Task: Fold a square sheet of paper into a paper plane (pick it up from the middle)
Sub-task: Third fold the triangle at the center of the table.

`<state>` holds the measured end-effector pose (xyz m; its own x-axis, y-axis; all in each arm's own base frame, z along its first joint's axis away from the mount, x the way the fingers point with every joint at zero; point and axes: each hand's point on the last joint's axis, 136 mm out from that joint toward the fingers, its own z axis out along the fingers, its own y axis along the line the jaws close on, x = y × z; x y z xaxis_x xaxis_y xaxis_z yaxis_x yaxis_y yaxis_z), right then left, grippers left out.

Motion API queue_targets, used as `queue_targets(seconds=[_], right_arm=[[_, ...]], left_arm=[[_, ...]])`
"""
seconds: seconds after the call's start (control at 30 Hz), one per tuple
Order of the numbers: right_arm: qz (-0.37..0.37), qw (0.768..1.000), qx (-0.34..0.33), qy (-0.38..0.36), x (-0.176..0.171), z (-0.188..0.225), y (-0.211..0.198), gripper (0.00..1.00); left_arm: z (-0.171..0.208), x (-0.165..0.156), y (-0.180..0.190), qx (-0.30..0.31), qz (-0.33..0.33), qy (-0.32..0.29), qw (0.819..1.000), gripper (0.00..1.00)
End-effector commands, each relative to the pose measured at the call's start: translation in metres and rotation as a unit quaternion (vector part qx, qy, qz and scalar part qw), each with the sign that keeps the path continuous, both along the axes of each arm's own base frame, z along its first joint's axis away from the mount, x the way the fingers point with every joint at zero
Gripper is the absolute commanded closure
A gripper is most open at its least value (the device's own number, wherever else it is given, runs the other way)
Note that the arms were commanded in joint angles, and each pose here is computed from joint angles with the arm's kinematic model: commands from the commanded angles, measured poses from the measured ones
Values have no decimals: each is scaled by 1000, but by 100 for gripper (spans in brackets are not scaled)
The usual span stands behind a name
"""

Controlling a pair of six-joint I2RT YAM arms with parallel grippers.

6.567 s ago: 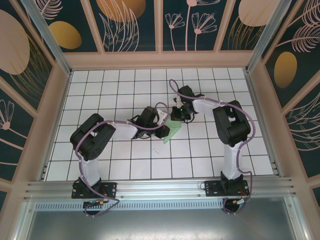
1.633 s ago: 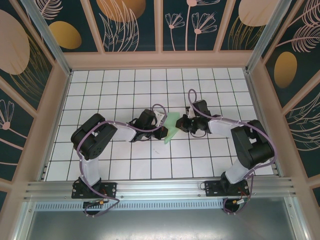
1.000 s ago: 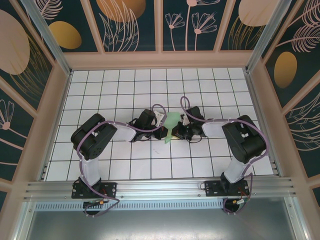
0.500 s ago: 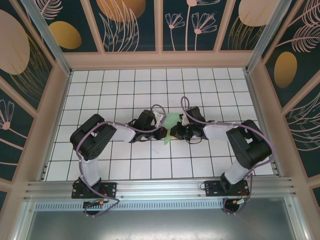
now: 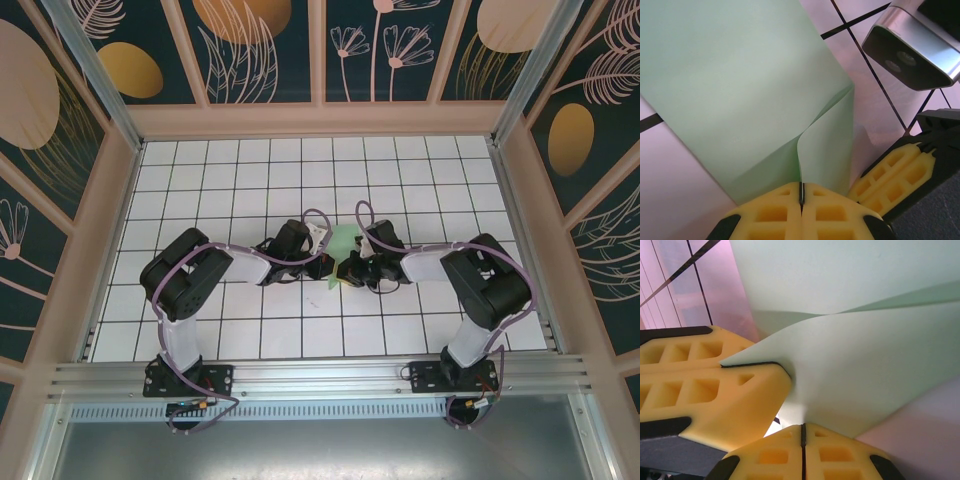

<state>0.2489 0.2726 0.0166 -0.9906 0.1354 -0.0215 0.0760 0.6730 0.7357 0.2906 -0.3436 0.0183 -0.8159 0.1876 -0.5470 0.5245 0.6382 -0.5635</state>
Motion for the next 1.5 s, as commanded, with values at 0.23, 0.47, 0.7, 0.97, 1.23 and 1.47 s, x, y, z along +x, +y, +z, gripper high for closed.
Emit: queue_targets(seconds=[0.23, 0.47, 0.7, 0.97, 1.23, 1.47], right_arm=[[2, 999, 41, -17, -14, 29, 10, 89], [-7, 999, 31, -2, -18, 10, 14, 89], [-11, 1000, -4, 21, -24, -18, 7, 89], [-3, 999, 34, -12, -20, 19, 17, 88], [-8, 999, 35, -13, -23, 22, 19, 88], [-10, 1000, 6, 3, -25, 1, 23, 88]], left_arm=[[-13, -8, 11, 22, 11, 24, 999, 100], [-13, -7, 11, 23, 11, 24, 999, 100], [-14, -8, 11, 22, 11, 26, 999, 100], [-12, -7, 10, 21, 11, 24, 999, 100], [-12, -7, 9, 19, 11, 26, 999, 100], [-10, -7, 10, 19, 13, 25, 999, 100]])
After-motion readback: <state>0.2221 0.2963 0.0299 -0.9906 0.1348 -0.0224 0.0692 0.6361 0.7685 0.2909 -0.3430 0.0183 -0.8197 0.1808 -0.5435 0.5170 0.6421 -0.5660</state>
